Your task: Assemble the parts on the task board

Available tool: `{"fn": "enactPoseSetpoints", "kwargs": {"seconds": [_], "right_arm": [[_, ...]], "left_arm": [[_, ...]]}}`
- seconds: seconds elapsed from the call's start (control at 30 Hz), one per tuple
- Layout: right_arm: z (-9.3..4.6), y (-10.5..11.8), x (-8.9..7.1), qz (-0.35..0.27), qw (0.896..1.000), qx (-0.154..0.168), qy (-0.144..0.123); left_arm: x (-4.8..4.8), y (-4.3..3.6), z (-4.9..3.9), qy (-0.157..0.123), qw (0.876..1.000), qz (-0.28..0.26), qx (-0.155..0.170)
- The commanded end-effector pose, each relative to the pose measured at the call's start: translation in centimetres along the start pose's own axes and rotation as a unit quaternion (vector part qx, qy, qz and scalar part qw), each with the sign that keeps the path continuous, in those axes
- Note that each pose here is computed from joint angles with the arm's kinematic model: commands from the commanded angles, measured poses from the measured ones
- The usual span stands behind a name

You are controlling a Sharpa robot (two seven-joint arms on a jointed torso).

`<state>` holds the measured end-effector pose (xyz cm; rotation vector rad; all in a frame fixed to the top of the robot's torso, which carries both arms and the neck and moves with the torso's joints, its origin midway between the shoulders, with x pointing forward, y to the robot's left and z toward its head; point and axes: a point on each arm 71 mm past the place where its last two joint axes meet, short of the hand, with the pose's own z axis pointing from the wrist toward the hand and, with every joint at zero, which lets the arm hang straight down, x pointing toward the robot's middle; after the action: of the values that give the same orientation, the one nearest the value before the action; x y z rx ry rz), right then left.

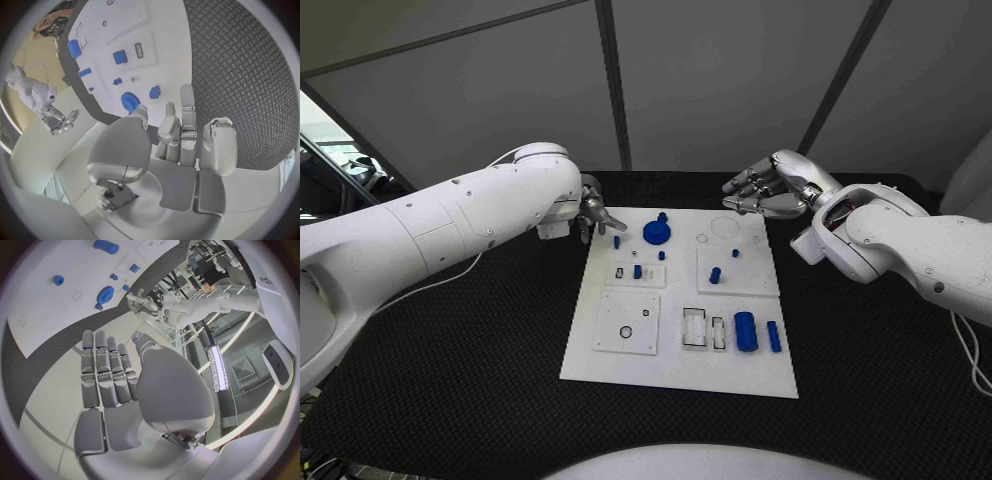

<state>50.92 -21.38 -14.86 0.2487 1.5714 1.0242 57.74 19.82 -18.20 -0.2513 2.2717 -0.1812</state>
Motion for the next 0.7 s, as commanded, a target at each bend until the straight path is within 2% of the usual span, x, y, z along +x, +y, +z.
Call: {"fn": "enactPoseSetpoints", "kwargs": {"seconds": [0.03,0.5,0.7], "right_arm": [[0.1,0.2,0.0,-0.001,1.000,-0.006,0.000],[0.2,0.2,0.1,0.000,1.000,-0.005,0.002],[0.3,0.2,0.1,0.000,1.000,-0.005,0.003]], "left_arm": [[0.31,-0.42,0.21,0.015,1.000,0.006,0.016],[1.16,-1.19,0.62,0.035,0.999,0.016,0.031],[1.38,-1.28,0.74,0.039,0.999,0.018,0.031]]}}
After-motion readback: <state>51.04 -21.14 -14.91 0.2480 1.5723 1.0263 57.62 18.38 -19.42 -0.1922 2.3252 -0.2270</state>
